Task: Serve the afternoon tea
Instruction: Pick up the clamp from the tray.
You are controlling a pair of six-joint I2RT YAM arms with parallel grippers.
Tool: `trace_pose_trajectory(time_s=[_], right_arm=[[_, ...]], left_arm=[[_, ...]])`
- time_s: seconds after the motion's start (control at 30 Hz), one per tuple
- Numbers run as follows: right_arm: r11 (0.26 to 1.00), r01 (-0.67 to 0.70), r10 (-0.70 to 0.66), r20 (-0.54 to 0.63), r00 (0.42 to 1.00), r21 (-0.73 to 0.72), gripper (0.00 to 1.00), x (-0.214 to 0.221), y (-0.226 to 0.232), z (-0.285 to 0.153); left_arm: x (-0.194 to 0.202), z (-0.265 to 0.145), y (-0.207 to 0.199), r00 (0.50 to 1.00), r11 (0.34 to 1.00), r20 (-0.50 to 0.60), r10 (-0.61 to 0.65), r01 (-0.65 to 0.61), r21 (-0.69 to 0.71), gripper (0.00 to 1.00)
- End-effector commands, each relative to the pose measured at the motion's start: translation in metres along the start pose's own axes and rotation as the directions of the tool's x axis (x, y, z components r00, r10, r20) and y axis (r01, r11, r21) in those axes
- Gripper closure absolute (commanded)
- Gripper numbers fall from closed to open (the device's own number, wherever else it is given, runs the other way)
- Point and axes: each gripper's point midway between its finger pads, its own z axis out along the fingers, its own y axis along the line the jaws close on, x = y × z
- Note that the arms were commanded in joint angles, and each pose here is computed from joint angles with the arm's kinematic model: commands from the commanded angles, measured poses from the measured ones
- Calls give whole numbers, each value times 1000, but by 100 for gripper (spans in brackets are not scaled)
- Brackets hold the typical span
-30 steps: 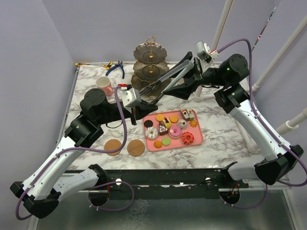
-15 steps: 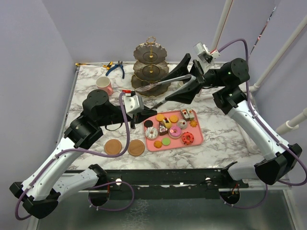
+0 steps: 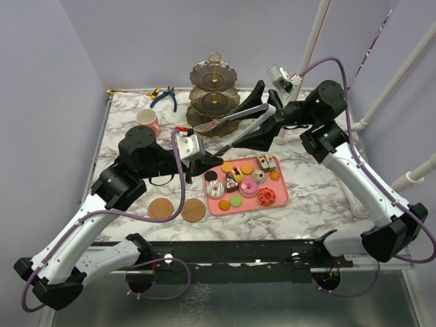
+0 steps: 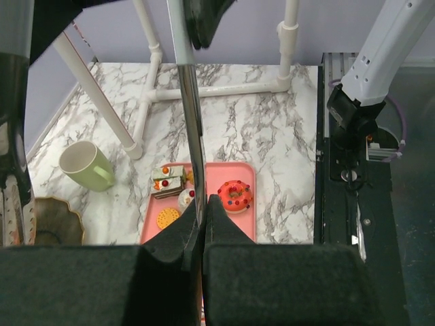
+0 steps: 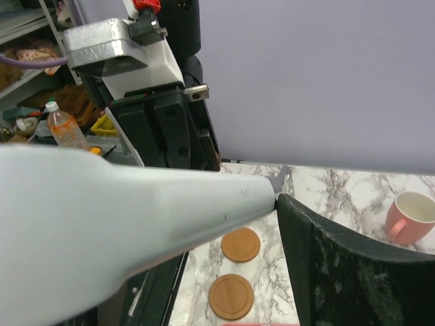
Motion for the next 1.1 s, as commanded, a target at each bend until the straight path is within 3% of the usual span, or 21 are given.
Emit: trace_pose_trajectory(time_s=[0.0, 0.27, 0.5, 0.67, 0.97, 1.07], right_arm=[[995, -71, 66, -66, 996, -70, 17, 20, 22, 2], [998, 46, -46, -15, 999, -35, 19, 0, 23, 2], [963, 233, -238, 24, 971, 136, 0, -22, 18, -9], [906, 326, -338, -2, 941, 272, 0, -39, 7, -20], [882, 361, -380, 6, 925, 303, 0, -60, -5, -17], [922, 311, -329, 45, 943, 231, 0, -61, 2, -8]], left_arm=[[-54, -6, 19, 986, 992, 138, 98, -85, -95, 100], [-53, -4, 17, 987, 994, 142, 79, -68, -82, 100], [-57, -4, 13, 987, 998, 162, 18, -8, -61, 100], [-61, -5, 4, 983, 999, 179, -41, 46, -25, 100], [-61, -7, -6, 979, 997, 186, -80, 77, 23, 100], [-61, -7, -7, 979, 997, 186, -81, 77, 25, 100]])
